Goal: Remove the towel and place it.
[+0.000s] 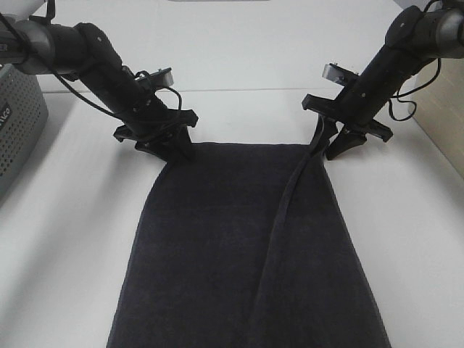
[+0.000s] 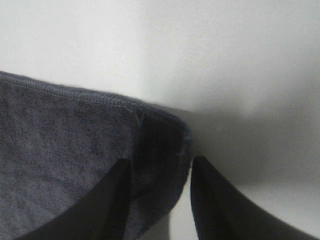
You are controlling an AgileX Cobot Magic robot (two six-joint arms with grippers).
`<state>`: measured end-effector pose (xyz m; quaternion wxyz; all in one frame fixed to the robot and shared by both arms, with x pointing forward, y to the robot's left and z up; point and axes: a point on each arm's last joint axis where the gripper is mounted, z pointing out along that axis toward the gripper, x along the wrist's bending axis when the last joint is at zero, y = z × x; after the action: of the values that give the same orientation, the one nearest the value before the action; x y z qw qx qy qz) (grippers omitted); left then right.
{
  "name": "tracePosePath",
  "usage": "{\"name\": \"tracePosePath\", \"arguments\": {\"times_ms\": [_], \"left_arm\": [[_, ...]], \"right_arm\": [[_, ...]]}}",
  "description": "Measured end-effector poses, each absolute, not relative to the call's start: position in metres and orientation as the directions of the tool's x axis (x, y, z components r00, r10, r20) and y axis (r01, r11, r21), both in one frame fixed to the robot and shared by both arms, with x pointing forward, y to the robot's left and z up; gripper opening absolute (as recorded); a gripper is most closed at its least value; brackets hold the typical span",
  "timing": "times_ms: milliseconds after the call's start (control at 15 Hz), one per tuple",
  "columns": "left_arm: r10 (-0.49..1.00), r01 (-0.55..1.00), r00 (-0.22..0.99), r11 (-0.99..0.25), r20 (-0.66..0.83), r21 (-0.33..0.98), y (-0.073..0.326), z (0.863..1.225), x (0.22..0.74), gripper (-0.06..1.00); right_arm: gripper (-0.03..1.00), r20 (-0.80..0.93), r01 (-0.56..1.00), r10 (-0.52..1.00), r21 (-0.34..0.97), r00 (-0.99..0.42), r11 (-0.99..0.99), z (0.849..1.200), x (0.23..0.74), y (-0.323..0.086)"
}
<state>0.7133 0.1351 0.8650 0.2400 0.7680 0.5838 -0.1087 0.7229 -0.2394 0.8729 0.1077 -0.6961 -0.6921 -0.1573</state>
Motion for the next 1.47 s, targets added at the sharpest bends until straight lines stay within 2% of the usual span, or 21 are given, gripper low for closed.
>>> {"name": "tracePosePath", "arguments": {"times_ms": [200,267,333,400,467,800,1200,1467], "left_arm": [[0.855,0.943,0.315,-0.231,-0.413,0.241,0.138,0.863,0.713,0.13],[0.858,0.94,0.323,-0.241,-0.4,0.241,0.139,0.862,0.713,0.04],[0.86,0.938,0.329,-0.249,-0.39,0.241,0.14,0.862,0.713,0.01],[0.862,0.936,0.336,-0.258,-0.38,0.241,0.14,0.861,0.713,0.01],[0.863,0.934,0.341,-0.265,-0.372,0.241,0.14,0.861,0.713,0.01],[0.856,0.879,0.451,-0.377,-0.254,0.291,0.144,0.876,0.728,0.01],[0.846,0.802,0.509,-0.398,-0.161,0.446,0.141,0.926,0.752,0.01],[0.855,0.738,0.513,-0.397,-0.071,0.546,0.143,0.939,0.765,0.01]], "right_arm": [[0.28,0.359,0.998,0.933,0.065,-0.009,-0.016,0.873,0.723,-0.24],[0.23,0.355,0.998,0.935,0.065,-0.011,-0.013,0.872,0.722,-0.241],[0.15,0.346,0.998,0.938,0.065,-0.015,-0.008,0.872,0.722,-0.241],[0.06,0.33,0.998,0.944,0.063,-0.024,0.003,0.872,0.722,-0.243],[0.02,0.312,0.998,0.95,0.058,-0.033,0.016,0.871,0.721,-0.244],[0.02,0.264,0.989,0.957,0.11,-0.121,0.094,0.88,0.728,-0.248],[0.02,0.271,0.948,0.941,0.295,-0.202,0.119,0.922,0.752,-0.243],[0.02,0.286,0.889,0.925,0.447,-0.25,0.102,0.936,0.766,-0.239]]}}
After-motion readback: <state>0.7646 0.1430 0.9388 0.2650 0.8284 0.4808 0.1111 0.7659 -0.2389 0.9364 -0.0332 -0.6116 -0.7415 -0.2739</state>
